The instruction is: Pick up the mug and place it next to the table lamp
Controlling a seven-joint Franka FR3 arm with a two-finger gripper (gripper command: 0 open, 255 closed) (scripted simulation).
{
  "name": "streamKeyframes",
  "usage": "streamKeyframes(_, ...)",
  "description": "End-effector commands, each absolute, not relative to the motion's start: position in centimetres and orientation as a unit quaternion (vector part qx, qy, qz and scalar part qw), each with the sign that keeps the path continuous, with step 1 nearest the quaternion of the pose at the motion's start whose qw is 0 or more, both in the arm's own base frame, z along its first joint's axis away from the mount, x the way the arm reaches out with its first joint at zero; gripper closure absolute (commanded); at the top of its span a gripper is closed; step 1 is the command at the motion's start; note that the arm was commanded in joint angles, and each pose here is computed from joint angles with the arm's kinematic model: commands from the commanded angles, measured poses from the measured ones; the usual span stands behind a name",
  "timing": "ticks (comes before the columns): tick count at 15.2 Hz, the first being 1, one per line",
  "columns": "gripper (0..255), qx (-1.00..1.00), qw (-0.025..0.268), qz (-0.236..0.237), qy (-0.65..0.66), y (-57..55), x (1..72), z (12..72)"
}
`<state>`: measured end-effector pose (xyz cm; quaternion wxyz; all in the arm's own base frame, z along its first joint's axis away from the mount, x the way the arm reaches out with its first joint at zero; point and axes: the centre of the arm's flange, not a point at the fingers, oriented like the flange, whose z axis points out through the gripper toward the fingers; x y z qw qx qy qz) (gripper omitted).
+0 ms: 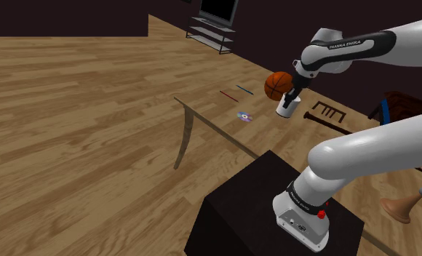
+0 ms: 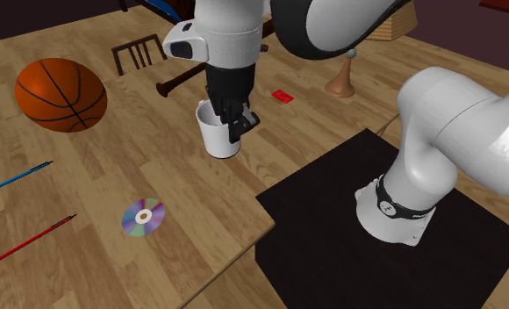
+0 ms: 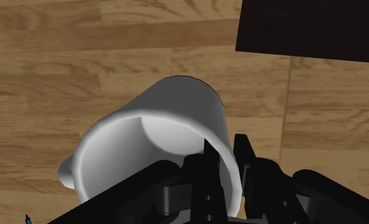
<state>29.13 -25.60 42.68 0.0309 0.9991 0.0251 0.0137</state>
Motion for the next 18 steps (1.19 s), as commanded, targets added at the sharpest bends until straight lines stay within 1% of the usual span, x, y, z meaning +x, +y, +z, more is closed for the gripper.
streamKeyframes(1, 255, 0.999, 0.031, 0.014, 0.025, -25.5, 29.1, 43.9)
streamKeyframes(18, 255, 0.999, 0.031, 0.014, 0.025, -25.5, 29.1, 52.8)
